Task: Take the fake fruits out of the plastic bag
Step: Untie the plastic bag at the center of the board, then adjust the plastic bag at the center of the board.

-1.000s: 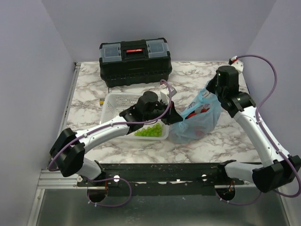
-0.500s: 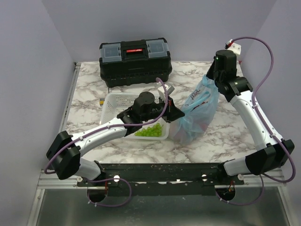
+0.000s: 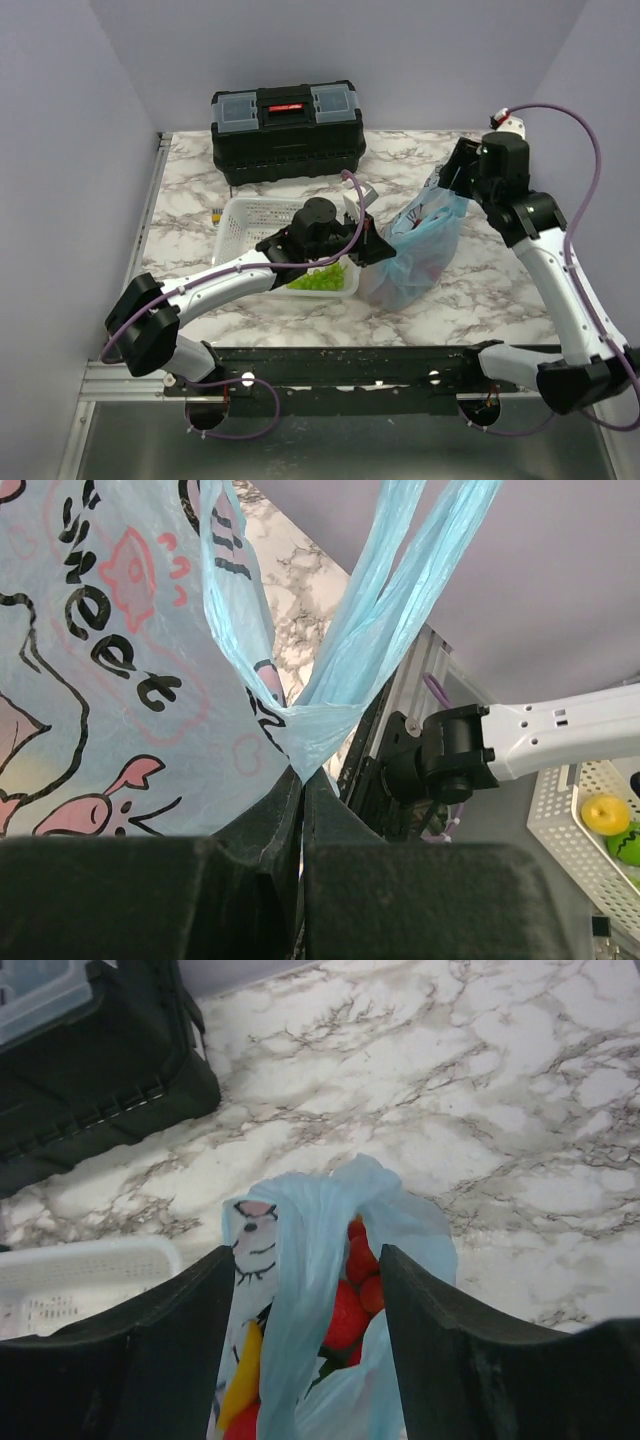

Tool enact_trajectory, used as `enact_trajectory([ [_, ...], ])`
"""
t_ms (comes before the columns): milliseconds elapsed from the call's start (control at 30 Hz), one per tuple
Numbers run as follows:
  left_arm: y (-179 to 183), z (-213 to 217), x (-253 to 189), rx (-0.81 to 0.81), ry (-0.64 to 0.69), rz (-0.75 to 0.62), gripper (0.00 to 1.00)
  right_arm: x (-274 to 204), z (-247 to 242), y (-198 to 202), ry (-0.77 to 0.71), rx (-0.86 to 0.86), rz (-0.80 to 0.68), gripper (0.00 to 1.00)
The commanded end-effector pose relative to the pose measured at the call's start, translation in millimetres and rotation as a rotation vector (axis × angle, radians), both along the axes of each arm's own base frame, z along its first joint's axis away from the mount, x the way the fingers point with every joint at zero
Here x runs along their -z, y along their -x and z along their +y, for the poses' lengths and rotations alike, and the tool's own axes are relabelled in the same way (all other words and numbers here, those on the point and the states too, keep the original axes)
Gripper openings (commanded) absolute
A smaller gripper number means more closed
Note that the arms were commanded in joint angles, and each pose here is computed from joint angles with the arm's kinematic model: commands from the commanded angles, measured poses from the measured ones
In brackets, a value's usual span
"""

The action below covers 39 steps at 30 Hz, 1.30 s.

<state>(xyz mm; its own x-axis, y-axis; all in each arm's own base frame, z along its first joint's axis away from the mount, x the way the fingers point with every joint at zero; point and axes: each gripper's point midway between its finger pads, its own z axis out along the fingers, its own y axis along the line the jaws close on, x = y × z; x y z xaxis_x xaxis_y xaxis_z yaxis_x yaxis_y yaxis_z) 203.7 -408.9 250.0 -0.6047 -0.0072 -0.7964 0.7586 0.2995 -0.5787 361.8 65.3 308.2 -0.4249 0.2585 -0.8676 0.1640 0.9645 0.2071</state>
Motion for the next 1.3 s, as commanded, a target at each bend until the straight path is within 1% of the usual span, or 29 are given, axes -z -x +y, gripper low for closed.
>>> enact_trajectory([
  [0, 9.3, -5.0, 0.8, 0.049, 0.011, 0.016, 0.00, -23.5, -0.3, 44.2, -0.068, -0.051, -0.037, 0.65],
  [67, 9.7, -5.7, 0.2, 0.052, 0.016, 0.020, 0.00, -30.2, 1.1, 61.2, -0.102, -0.070, -0.054, 0.67],
  [133, 10.8, -6.3, -0.7, 0.059, 0.022, 0.019, 0.00, -38.2, 4.0, 76.8, -0.145, -0.096, -0.092, 0.71],
  [200, 11.5, -6.4, -2.6, 0.063, 0.026, 0.017, 0.00, -43.7, 11.1, 90.4, -0.187, -0.149, -0.138, 0.78],
  [267, 12.7, -5.8, -2.9, 0.068, 0.027, 0.017, 0.00, -37.8, 20.7, 97.9, -0.218, -0.207, -0.148, 0.82],
  [333, 13.2, -4.9, -1.4, 0.067, 0.025, 0.018, 0.00, -27.1, 38.8, 102.8, -0.256, -0.308, -0.141, 0.81],
  [433, 14.4, -4.6, 0.3, 0.071, 0.019, 0.026, 0.00, -15.2, 66.3, 110.2, -0.333, -0.457, -0.147, 0.69],
  [500, 15.5, -4.4, 0.8, 0.075, 0.018, 0.031, 0.00, -15.0, 75.2, 114.0, -0.372, -0.505, -0.176, 0.65],
  [600, 16.6, -3.1, 1.1, 0.075, 0.013, 0.037, 0.00, -17.4, 75.3, 116.1, -0.376, -0.515, -0.216, 0.60],
  [733, 17.2, -1.8, -0.2, 0.075, 0.008, 0.035, 0.00, -8.1, 75.2, 113.6, -0.342, -0.528, -0.201, 0.46],
  [800, 16.4, -1.3, -1.0, 0.070, 0.003, 0.033, 0.00, 0.6, 78.0, 111.7, -0.338, -0.542, -0.175, 0.36],
  [833, 15.7, -1.3, -0.5, 0.067, -0.002, 0.033, 0.00, 5.1, 80.9, 111.5, -0.342, -0.556, -0.158, 0.23],
  [867, 15.1, -0.8, -0.2, 0.064, -0.010, 0.034, 0.00, 7.7, 85.0, 113.1, -0.350, -0.581, -0.144, 0.13],
  [900, 14.5, -0.2, -0.1, 0.060, -0.016, 0.030, 0.03, 8.8, 88.8, 115.9, -0.360, -0.605, -0.136, 0.04],
  [933, 14.0, 0.9, 0.9, 0.056, -0.026, 0.029, 0.06, 8.5, 93.1, 119.1, -0.374, -0.635, -0.136, 0.01],
  [1000, 13.0, 3.9, 0.0, 0.046, -0.037, 0.015, 0.17, 3.7, 102.0, 128.6, -0.399, -0.708, -0.153, 0.01],
  [1100, 11.9, 10.3, -3.0, 0.027, -0.052, -0.011, 0.26, -3.4, 110.0, 142.0, -0.422, -0.787, -0.163, 0.01],
  [1267, 12.8, 22.6, -12.6, 0.005, -0.061, -0.073, 0.50, -1.0, 125.8, 165.2, -0.479, -0.936, -0.097, 0.01],
])
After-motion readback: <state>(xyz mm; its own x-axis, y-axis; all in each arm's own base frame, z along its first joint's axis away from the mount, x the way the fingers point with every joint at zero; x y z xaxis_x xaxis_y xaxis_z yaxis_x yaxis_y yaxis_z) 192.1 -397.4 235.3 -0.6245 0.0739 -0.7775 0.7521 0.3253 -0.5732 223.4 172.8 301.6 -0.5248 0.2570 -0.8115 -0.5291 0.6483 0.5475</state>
